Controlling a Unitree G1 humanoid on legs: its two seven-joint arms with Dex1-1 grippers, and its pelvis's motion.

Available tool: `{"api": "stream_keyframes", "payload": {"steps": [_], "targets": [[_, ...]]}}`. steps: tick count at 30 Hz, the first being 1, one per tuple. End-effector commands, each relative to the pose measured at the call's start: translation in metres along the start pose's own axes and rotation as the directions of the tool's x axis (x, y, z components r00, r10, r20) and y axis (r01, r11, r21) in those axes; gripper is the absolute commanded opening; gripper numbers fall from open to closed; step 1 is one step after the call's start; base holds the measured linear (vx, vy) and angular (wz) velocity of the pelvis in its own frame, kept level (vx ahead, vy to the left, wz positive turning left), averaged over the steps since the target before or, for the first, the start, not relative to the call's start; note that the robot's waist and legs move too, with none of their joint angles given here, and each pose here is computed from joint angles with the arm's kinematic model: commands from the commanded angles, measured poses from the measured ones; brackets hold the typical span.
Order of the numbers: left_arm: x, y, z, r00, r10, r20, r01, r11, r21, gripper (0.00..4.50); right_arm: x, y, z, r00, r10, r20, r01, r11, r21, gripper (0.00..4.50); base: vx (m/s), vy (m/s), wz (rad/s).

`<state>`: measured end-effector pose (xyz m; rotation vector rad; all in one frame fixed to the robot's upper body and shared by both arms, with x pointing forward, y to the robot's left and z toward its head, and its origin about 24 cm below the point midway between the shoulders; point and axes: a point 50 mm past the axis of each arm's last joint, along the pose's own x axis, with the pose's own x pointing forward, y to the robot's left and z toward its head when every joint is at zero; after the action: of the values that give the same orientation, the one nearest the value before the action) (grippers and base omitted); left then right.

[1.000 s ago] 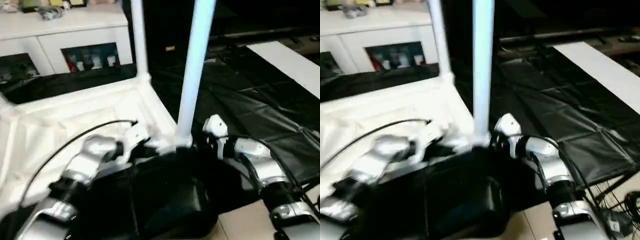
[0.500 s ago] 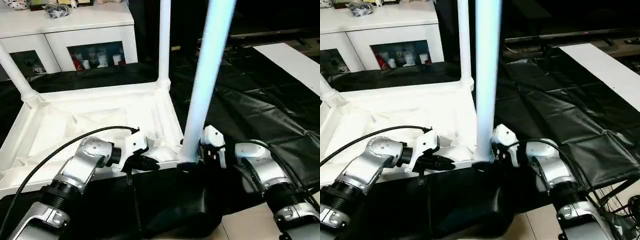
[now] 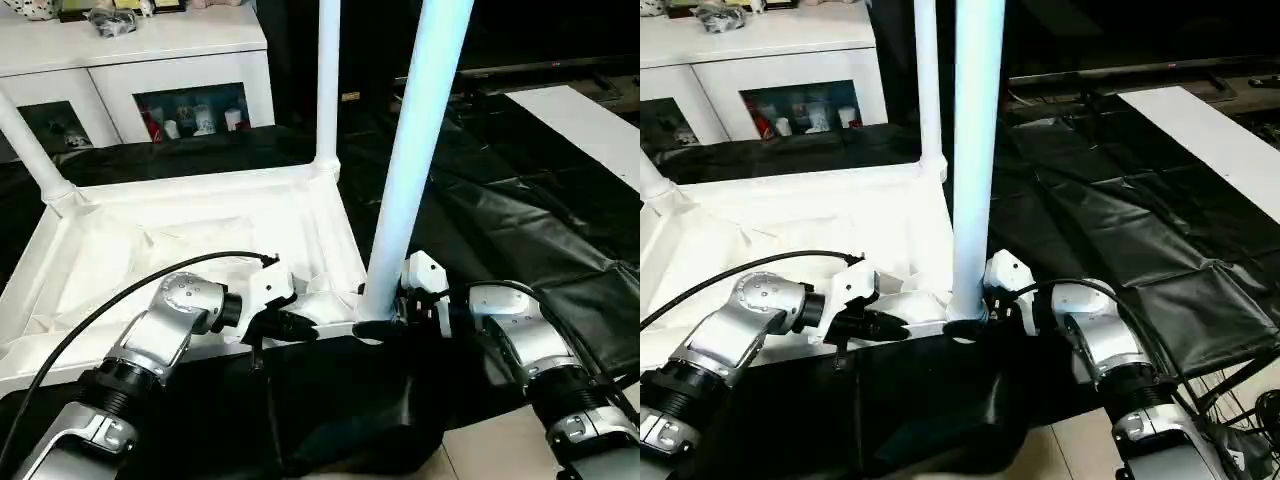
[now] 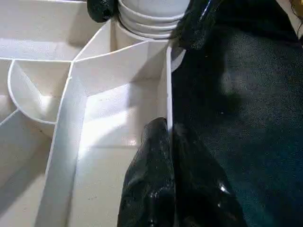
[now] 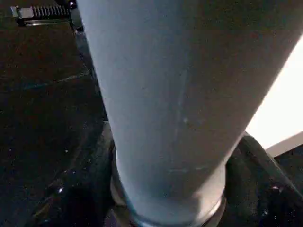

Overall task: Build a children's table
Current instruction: Rotate leg to tighten

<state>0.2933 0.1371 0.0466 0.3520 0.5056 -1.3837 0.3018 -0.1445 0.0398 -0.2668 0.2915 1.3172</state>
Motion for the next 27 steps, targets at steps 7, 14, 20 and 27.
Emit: {"api": "stream_keyframes", "payload": {"steps": [7, 14, 20, 27], "targets": [[0.005, -0.003, 0.000, 0.999, -0.044, 0.010, 0.045, 0.999, -0.024, 0.00, 0.007, 0.001, -0.004, 0.997, -0.059, 0.050, 0.056, 0.996, 0.066, 2.67, 0.000, 0.000, 0.00], [0.025, 0.011, 0.007, 0.981, 0.159, 0.112, -0.144, 0.981, -0.126, 0.00, 0.030, -0.004, -0.012, 0.941, -0.334, 0.054, 0.315, 0.923, 0.220, 2.66, 0.000, 0.000, 0.00], [0.051, 0.022, 0.016, 0.931, 0.344, 0.123, -0.308, 0.920, -0.244, 0.00, 0.057, -0.005, -0.012, 0.839, -0.543, 0.036, 0.487, 0.779, 0.396, 2.66, 0.000, 0.000, 0.00], [0.070, 0.025, 0.022, 0.912, 0.405, 0.069, -0.378, 0.893, -0.243, 0.00, 0.081, -0.010, -0.003, 0.764, -0.644, -0.040, 0.599, 0.685, 0.414, 2.66, 0.000, 0.000, 0.00]]}}
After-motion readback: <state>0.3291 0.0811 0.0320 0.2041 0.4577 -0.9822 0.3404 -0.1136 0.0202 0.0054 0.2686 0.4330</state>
